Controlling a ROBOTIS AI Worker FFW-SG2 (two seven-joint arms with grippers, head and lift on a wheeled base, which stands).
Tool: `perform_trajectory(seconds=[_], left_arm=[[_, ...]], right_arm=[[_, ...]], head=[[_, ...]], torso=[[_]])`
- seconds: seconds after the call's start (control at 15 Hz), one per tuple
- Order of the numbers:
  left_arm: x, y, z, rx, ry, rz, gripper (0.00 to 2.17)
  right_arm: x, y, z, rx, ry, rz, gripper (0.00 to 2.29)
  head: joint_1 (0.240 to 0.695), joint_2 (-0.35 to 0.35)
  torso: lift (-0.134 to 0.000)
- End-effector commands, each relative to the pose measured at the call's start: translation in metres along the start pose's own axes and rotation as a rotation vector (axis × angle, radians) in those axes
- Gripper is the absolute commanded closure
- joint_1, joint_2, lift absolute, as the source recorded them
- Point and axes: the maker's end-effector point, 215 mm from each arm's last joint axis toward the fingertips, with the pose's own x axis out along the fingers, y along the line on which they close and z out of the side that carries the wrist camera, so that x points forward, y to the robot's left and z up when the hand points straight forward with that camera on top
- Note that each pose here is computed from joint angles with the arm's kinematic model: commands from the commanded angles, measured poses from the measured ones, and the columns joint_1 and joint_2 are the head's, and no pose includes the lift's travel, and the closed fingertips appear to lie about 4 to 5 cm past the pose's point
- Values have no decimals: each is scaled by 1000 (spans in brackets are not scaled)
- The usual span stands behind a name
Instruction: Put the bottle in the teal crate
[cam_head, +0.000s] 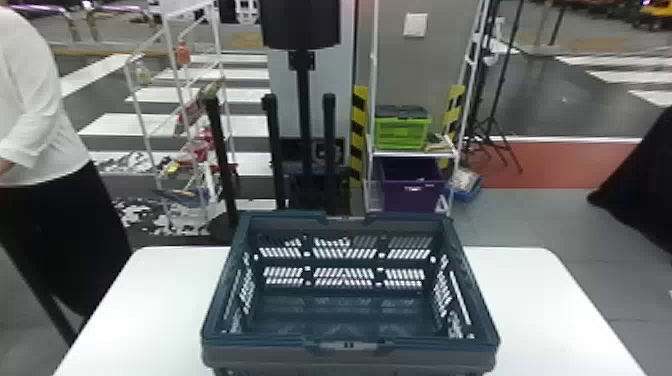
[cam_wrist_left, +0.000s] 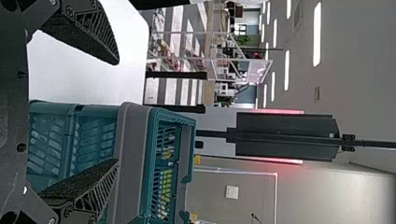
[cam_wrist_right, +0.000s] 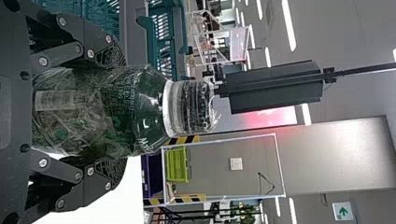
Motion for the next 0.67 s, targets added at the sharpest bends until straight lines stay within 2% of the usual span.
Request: perform_trajectory(seconds=[0.0, 0.6], left_arm=[[0, 0, 0, 2, 0, -1, 144], [-1, 0, -1, 2, 2, -2, 144]], right_arm=[[0, 0, 0, 1, 0, 1, 1848], [0, 0, 5, -3, -8, 0, 1848]], head=[[499, 0], [499, 0]], torso=[[0], [0]])
